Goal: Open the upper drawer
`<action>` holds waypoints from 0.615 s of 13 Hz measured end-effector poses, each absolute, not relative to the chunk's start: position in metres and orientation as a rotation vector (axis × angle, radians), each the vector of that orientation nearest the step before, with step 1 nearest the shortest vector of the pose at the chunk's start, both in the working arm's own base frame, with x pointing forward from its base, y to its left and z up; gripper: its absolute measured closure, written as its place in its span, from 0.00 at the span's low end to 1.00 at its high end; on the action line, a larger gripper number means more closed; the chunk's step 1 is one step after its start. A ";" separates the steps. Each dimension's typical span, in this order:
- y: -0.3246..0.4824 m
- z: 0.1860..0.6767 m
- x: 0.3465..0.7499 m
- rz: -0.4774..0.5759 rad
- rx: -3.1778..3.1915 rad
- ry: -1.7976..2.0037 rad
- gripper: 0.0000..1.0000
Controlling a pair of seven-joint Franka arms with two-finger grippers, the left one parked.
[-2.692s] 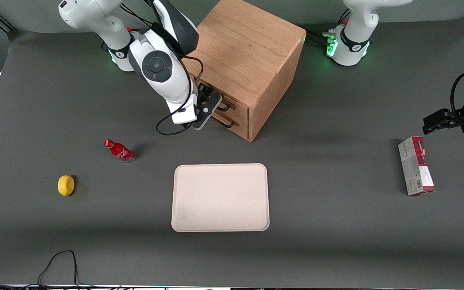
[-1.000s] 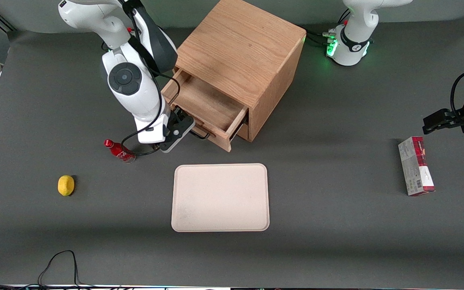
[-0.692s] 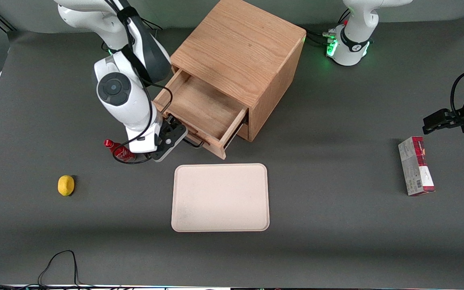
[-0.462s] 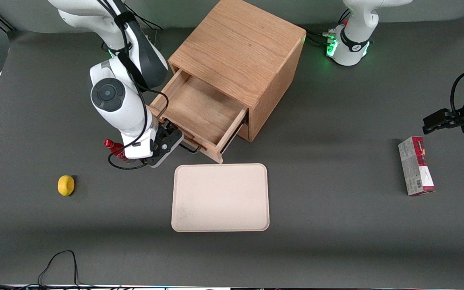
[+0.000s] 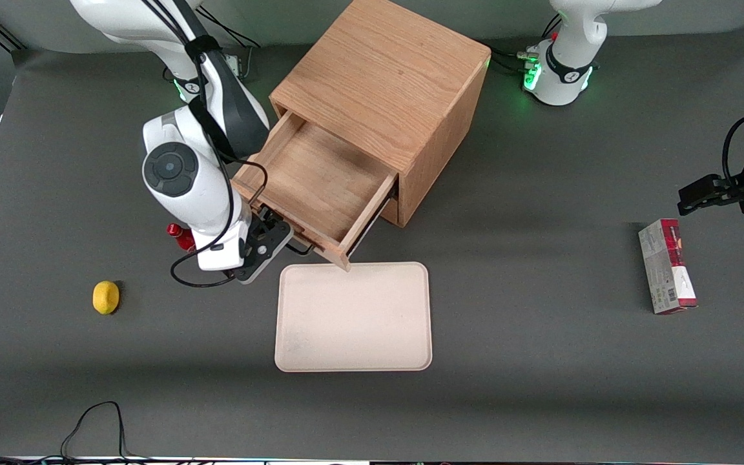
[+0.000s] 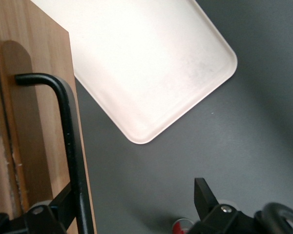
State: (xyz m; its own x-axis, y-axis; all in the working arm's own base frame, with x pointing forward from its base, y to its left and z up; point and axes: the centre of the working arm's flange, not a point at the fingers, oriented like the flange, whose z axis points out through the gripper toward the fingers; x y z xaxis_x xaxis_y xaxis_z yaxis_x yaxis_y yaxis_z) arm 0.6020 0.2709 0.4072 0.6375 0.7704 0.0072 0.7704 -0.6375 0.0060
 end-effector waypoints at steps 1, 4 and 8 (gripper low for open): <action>0.266 0.407 0.608 0.014 2.836 1.340 0.00; 0.254 0.404 0.623 0.019 2.832 1.335 0.00; 0.246 0.401 0.634 0.017 2.822 1.345 0.00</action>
